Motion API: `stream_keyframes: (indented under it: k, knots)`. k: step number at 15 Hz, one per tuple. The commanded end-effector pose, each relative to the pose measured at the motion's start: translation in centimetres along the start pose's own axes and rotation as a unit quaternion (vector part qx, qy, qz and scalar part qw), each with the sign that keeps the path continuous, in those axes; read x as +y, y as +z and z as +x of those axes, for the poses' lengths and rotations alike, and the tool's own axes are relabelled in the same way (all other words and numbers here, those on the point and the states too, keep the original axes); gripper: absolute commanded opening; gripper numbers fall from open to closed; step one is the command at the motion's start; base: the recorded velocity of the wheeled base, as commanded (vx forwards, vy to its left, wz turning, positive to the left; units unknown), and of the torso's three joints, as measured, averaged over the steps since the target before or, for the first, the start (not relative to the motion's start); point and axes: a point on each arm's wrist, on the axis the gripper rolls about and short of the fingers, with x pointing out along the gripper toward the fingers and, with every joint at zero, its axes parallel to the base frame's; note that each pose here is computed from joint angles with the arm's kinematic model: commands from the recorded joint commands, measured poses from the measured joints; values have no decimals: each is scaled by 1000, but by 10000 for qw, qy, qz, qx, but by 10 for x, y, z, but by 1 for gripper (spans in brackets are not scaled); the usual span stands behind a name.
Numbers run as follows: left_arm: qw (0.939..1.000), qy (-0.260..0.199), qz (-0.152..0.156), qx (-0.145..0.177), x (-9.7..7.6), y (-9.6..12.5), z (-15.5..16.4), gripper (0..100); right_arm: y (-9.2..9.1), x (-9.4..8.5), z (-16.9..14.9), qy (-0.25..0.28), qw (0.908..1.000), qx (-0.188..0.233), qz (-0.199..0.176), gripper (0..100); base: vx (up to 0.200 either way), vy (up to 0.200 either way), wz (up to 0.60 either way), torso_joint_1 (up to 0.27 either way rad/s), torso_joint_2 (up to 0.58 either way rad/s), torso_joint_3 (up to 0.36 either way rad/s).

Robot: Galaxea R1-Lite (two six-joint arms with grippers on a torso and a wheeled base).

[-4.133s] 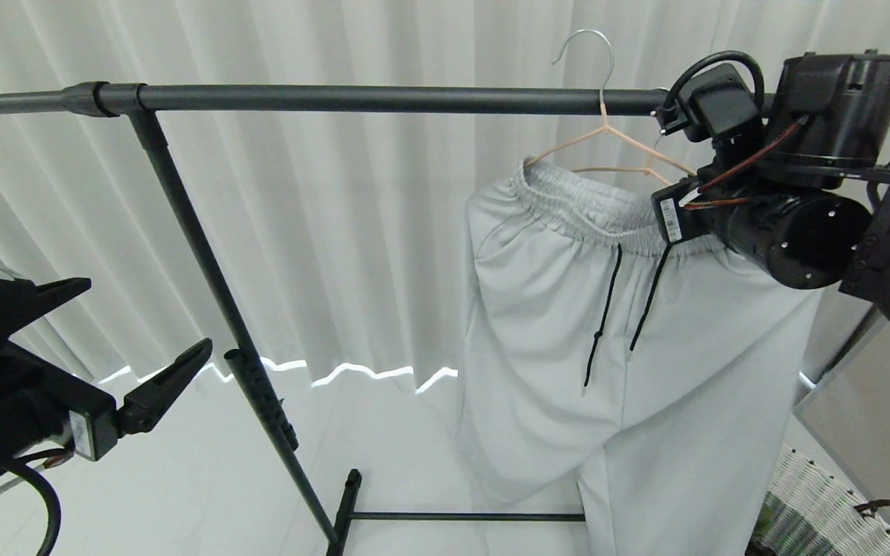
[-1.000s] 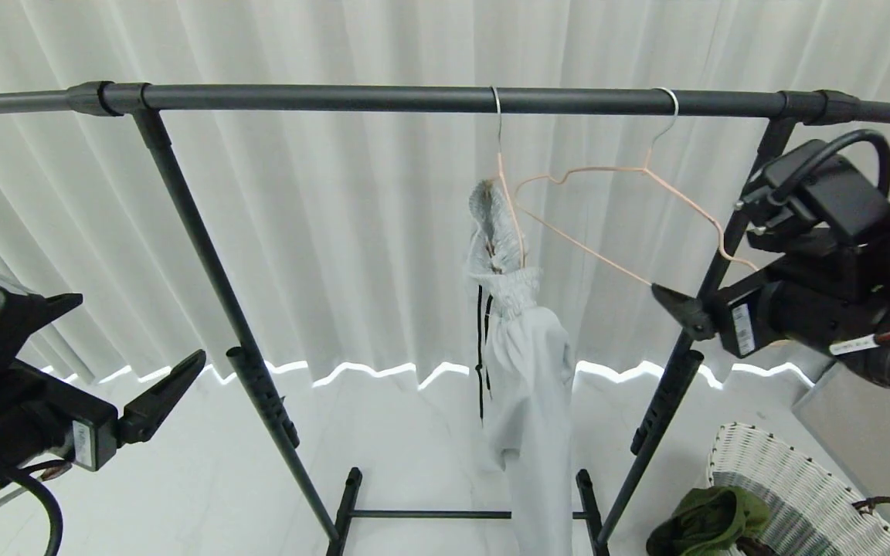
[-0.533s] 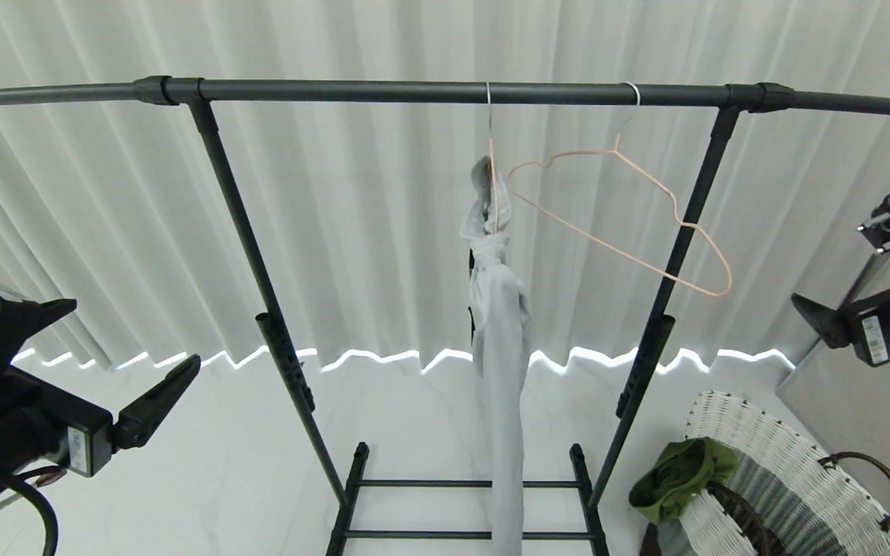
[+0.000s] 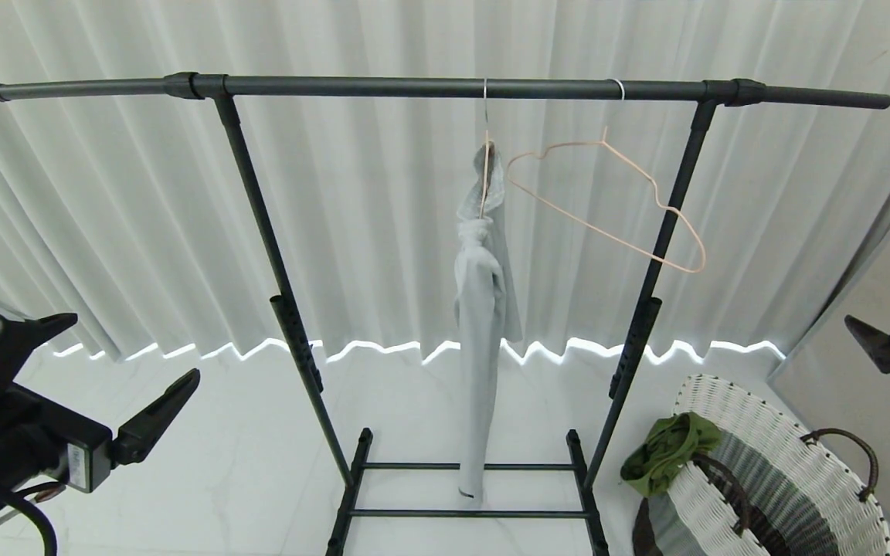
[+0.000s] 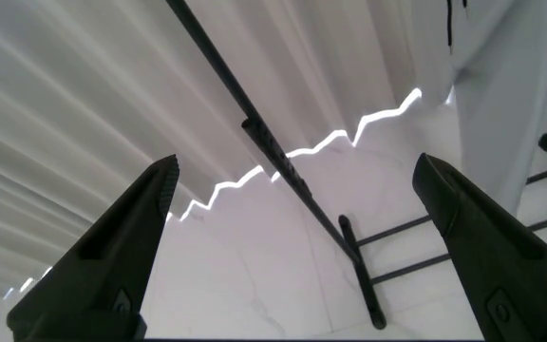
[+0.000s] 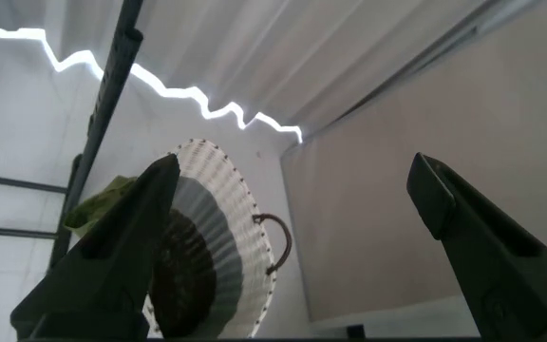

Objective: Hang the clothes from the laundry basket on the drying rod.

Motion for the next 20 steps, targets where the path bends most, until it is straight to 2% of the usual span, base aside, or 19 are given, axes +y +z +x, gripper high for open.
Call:
stream_keyframes:
  k: [1, 8, 20]
  knots:
    - [10000, -3, 2, 9, 0, -1, 0, 100, -1, 0, -1, -3, 10000, -1, -20, 100, 0, 0, 0, 0, 0, 0]
    - [10000, 4, -30, -4, 0, 0, -1, 100, 0, -1, -1, -9, 10000, -13, -21, 100, 0, 0, 0, -26, 63, 38]
    - [10000, 12, -2, -34, 0, 0, -2, 100, 2, -2, -2, -40, 10000, -90, -11, 100, 0, 0, 0, -165, 462, 296]
